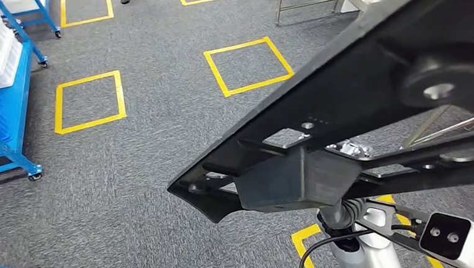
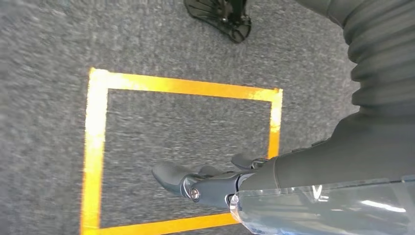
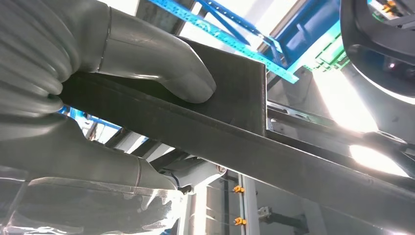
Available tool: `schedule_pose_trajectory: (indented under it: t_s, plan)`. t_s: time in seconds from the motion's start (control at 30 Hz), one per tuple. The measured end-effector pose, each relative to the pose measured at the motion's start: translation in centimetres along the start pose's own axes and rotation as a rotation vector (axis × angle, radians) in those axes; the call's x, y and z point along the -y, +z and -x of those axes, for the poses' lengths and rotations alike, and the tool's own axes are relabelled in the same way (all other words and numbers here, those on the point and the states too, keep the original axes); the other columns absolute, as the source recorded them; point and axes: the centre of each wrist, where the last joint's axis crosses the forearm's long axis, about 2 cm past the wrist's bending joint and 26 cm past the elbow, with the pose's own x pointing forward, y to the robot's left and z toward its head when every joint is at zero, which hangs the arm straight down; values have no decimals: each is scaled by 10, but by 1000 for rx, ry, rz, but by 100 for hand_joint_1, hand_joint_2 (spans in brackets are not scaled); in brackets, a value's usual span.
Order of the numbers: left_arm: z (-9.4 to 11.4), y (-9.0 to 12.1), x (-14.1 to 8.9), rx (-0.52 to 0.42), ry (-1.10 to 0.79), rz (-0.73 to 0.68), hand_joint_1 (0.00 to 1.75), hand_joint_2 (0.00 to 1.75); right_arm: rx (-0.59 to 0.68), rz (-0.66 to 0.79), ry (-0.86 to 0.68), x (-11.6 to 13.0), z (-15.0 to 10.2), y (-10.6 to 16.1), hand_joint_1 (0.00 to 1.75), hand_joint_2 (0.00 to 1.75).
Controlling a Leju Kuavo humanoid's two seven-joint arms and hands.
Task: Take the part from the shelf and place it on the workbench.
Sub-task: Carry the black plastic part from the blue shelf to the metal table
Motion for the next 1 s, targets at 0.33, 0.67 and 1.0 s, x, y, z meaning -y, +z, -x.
schedule_pose_trajectory:
  t_s: [0.33,0.67,1.0]
  plan:
    - [8,4,15,-42,-10,35,0,175,-22,36,-9,-3,1,9,175,175]
    - [12,7,20,-42,0,44,0,175,-23,45,-26,-1,5,10,175,175]
    - [9,6,23,-45,-7,60,0,175,-23,57,-29,1,6,9,175,175]
